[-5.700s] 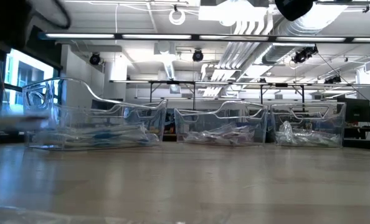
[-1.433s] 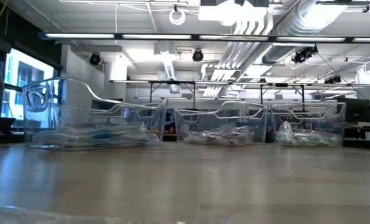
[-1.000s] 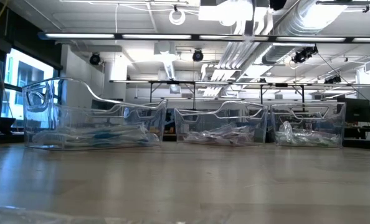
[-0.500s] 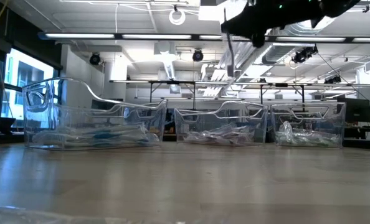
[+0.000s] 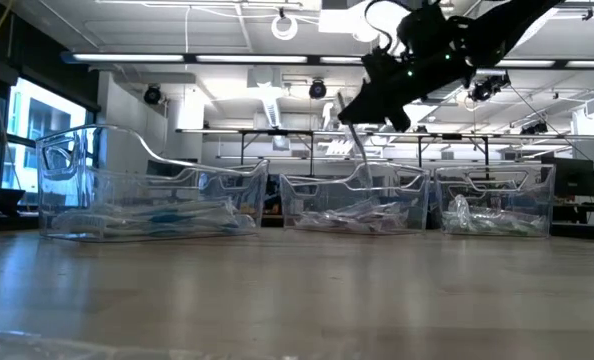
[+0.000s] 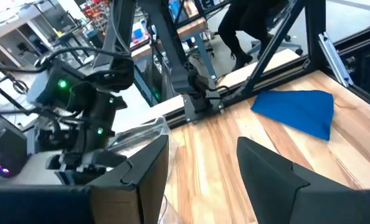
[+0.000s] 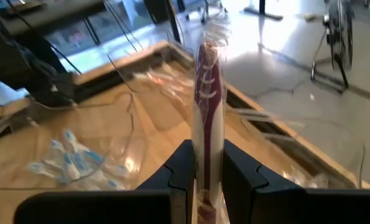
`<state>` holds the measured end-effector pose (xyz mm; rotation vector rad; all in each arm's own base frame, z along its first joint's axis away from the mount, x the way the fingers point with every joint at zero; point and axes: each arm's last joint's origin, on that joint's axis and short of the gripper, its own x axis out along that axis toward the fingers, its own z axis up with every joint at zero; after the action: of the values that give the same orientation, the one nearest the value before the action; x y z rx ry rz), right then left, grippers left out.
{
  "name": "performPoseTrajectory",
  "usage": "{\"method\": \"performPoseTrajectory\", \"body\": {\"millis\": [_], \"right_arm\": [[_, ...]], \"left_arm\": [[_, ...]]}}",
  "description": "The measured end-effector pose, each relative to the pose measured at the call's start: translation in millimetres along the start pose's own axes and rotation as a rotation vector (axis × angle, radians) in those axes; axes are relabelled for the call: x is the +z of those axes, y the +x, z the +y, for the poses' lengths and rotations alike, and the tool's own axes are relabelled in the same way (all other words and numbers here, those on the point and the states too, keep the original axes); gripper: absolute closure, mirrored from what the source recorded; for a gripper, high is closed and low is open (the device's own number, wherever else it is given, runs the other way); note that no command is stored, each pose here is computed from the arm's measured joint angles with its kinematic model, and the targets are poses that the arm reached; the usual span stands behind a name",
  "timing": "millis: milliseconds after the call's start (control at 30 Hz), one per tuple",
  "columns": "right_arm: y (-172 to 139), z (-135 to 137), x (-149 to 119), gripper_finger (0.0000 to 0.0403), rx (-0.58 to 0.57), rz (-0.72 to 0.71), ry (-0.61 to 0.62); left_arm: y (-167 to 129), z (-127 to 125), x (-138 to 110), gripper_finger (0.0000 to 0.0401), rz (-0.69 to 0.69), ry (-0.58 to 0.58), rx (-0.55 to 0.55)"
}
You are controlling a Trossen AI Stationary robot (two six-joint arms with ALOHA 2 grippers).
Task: Pick & Place Toothbrushes
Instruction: Put the purple toothbrush into the top center transparent bin, then put the green toothbrush into the top right transparent bin
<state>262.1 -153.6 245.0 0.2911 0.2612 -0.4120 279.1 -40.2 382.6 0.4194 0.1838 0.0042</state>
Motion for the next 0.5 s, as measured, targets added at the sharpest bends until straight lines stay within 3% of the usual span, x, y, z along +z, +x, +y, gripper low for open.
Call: {"method": "performPoseTrajectory", "body": {"millis": [233, 500], "right_arm": [[6.2, -3.1, 5.2, 0.0346, -0.064, 0.068, 0.008], [6.0, -4.6, 5.6, 0.0177, -0.099, 0.063, -0.008]], "left_arm": [[-0.1, 0.1, 0.1, 0.0217, -0.001, 0.000, 0.001], [-2.9, 1.3, 1.7, 0.0217, -0.008, -0.002, 0.003]]}}
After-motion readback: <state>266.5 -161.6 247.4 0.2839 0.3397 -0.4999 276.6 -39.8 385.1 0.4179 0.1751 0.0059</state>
